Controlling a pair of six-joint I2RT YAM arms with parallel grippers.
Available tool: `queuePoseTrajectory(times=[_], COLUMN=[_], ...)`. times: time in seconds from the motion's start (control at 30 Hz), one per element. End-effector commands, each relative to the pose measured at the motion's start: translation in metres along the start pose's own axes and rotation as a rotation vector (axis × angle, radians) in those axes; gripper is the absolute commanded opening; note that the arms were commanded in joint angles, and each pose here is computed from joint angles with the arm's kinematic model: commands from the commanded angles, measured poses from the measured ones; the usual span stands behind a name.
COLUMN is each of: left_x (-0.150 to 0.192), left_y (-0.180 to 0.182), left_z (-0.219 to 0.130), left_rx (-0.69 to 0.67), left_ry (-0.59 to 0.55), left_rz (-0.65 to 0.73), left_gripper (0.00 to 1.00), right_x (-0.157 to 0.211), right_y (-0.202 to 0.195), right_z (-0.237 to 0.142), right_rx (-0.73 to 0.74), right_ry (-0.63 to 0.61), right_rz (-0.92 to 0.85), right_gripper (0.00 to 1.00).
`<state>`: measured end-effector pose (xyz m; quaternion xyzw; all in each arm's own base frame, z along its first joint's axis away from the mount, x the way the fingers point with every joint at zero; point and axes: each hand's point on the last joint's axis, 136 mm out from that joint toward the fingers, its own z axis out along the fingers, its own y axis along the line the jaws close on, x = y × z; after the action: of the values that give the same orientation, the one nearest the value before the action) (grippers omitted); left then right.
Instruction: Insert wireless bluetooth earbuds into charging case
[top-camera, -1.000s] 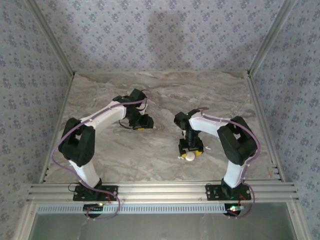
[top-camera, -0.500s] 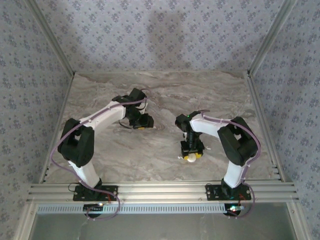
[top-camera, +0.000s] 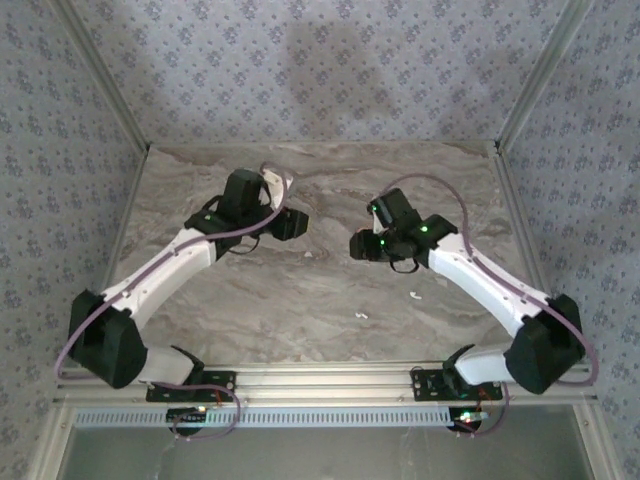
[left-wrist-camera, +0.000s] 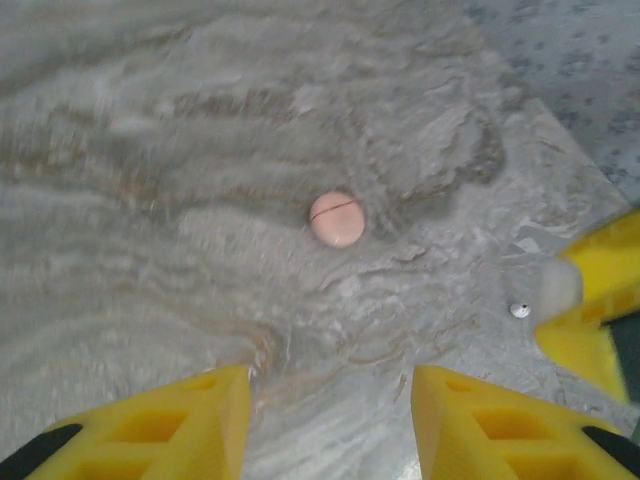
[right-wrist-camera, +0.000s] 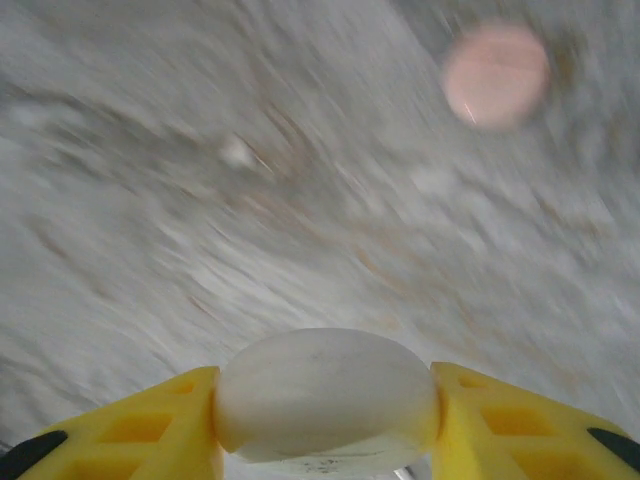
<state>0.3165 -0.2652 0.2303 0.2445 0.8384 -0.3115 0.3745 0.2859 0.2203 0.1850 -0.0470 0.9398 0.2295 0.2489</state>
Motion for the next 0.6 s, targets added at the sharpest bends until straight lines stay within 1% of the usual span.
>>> queuePoseTrajectory(times=[0.0, 0.07, 0.13, 0.27, 0.33, 0.4, 0.57], left_x=[-0.029, -0.030, -0.031, -0.030, -0.031, -0.032, -0.032], left_y=[-0.027, -0.037, -0.043, -0.053, -0.057, -0.059, -0.068], left_z=[-0.015, -0.023, -0.026, -0.021, -0.022, -0.023, -0.024], left_rx=[0.116, 0.156, 0.179, 0.240, 0.259, 0.270, 0.308], left_ry=[-0.243, -0.375, -0.451, -0.434, -0.455, -0.481, -0.503], left_rz=[0.269, 0.381, 0.439, 0.479, 0.492, 0.499, 0.514], left_gripper=[0.46, 0.46, 0.46, 0.46, 0.46, 0.46, 0.46], right_x=[-0.051, -0.064, -0.070, -0.077, -0.076, -0.074, -0.069], right_y=[0.042, 0.056, 0.070, 0.098, 0.108, 0.113, 0.114], right_z=[-0.018, -0.029, -0.036, -0.049, -0.052, -0.053, -0.050], right_rx=[-0.211, -0.286, -0.361, -0.523, -0.582, -0.610, -0.625], right_ry=[-0.240, -0.306, -0.334, -0.384, -0.382, -0.376, -0.355], right_rz=[0.012, -0.010, -0.031, -0.073, -0.061, -0.066, -0.052], right_gripper=[0.47, 0.47, 0.47, 0.47, 0.47, 0.48, 0.48])
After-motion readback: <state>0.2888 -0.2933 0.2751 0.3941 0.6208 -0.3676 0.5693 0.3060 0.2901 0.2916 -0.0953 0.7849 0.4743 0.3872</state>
